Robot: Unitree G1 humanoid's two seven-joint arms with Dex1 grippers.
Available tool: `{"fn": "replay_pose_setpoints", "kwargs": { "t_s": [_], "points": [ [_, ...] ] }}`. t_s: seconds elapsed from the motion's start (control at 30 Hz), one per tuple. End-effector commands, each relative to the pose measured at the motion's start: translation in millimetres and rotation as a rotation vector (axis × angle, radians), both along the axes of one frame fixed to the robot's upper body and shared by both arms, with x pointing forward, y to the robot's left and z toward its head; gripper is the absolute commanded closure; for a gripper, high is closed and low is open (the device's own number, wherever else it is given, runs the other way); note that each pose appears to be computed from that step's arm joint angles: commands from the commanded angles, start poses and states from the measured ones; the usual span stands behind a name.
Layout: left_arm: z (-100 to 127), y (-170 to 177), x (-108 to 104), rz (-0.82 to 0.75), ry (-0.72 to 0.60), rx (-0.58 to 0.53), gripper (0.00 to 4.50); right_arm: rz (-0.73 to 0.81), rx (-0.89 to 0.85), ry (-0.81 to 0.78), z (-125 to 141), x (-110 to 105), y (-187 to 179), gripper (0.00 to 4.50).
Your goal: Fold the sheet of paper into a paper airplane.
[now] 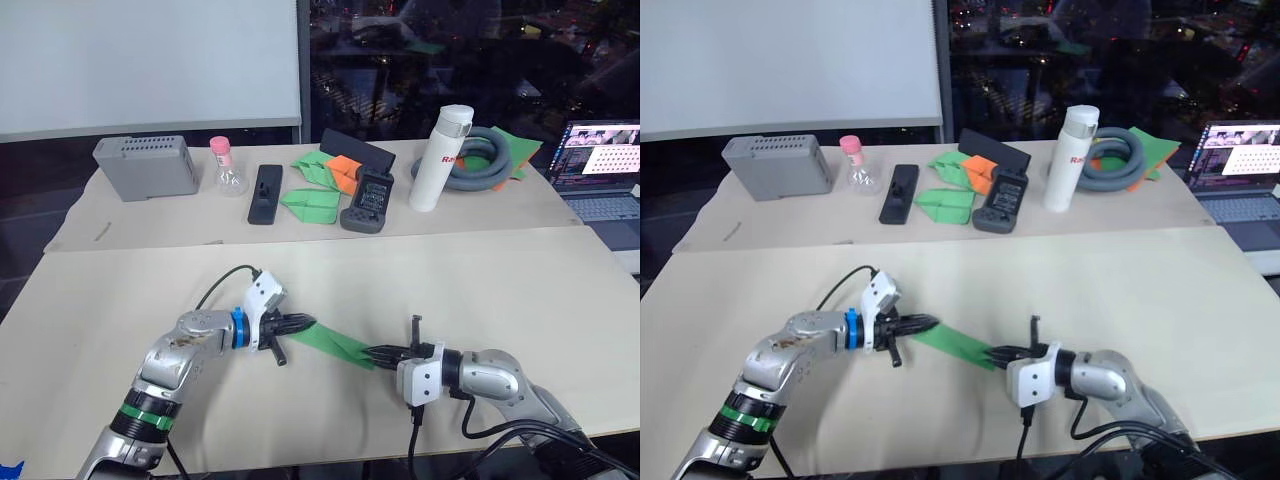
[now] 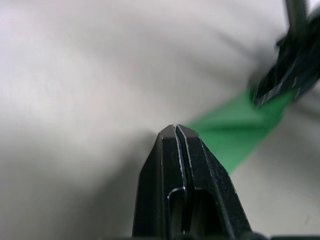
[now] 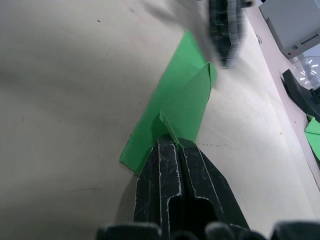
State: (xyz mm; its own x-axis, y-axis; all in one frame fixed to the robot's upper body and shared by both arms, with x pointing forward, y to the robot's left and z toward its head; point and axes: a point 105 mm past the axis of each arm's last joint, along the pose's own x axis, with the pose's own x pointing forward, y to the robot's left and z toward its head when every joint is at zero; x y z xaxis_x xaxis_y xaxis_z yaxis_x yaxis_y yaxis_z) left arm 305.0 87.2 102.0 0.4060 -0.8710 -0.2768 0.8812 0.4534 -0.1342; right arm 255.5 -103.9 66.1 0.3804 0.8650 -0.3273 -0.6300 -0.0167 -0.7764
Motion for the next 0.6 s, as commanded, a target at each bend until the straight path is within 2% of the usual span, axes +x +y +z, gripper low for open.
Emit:
{"fn": "replay_pose_setpoints", "kwargs": {
  "t_s": [0.03, 0.13, 0.27, 0.4, 0.6],
  "points": [
    [24, -13, 0, -0.033, -0.039, -0.073, 4.5, -0.003, -0.081, 0.09, -25, -10, -5, 4.47],
    [21, -19, -2, -0.06, -0.035, -0.058, 4.5, -0.01, -0.08, 0.096, -25, -11, -5, 4.47],
    [-13, -23, -9, -0.116, -0.023, 0.082, 4.5, -0.038, -0.05, 0.125, -24, -10, -5, 4.47],
    [-30, -27, -15, -0.156, -0.01, 0.125, 4.5, -0.029, -0.047, 0.122, -19, -12, -3, 4.47],
    [-46, -31, -7, -0.148, -0.041, 0.184, 4.5, -0.017, -0.027, 0.121, -9, -13, -3, 4.47]
  ]
}}
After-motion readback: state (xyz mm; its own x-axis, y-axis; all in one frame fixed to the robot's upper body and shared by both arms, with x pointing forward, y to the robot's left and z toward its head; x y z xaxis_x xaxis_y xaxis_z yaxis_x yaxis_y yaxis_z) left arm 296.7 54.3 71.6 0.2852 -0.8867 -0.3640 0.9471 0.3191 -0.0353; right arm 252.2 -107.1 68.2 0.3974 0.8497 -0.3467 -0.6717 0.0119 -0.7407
